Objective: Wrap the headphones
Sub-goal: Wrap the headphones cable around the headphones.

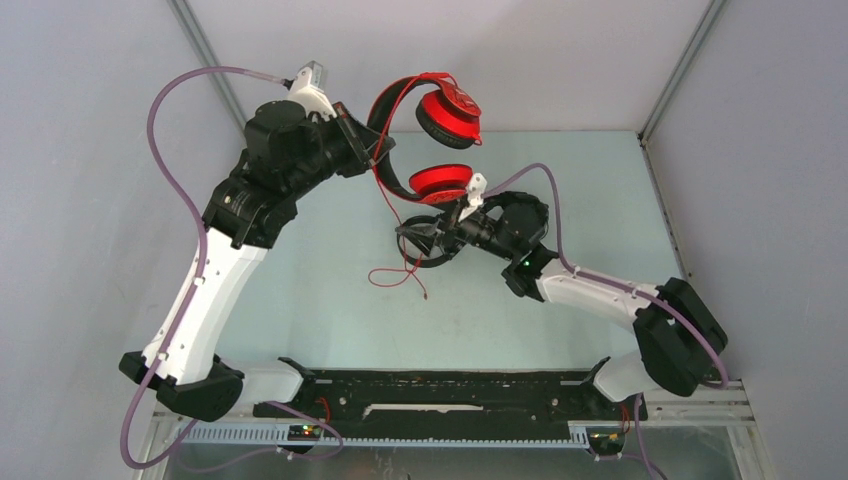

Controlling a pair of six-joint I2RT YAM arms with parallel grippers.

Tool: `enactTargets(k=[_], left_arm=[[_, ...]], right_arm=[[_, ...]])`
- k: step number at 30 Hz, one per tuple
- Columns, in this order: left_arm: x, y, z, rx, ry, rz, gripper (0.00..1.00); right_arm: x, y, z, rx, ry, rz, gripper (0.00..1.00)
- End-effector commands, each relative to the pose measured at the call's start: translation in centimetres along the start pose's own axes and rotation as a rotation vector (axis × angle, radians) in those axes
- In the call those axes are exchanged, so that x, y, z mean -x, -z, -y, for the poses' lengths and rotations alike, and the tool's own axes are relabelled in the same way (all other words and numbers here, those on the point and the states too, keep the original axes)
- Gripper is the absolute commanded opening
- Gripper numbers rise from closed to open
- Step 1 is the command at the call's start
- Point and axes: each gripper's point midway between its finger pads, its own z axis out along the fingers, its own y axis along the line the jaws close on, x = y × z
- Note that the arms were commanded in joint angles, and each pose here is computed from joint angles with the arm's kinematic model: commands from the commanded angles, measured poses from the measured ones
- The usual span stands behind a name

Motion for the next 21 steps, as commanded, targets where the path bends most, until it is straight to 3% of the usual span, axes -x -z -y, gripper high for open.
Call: enactTargets(k=[1,7,18,20,21], left_arm=[[3.5,2.4,4.0,-0.145,0.043,0.097,0.0],[3.6,2.7,4.6,-0.17,0.053,0.098,0.0],[3.8,1.9,4.1,-0.15,0.046,0.111,0.0],[4.0,2.0,4.1,-0.146,0.04,0.119,0.0],[4.1,2.1,4.1,-0.143,0.036,0.123,0.0]], right_arm=[[4.1,-2.4,-0.5,0.104,0.09,0.114,0.8],[1.9,-4.5,-1.2,0.17,0.037,0.084,0.78],[-1.9,-4.6,-5.2,0.286,-0.102,0.008,0.68],[-2.2,-4.6,-5.2,0.288,-0.137,0.011,0.64],[-2.5,-4.5,-5.3,0.287,-0.159,0.005,0.55]])
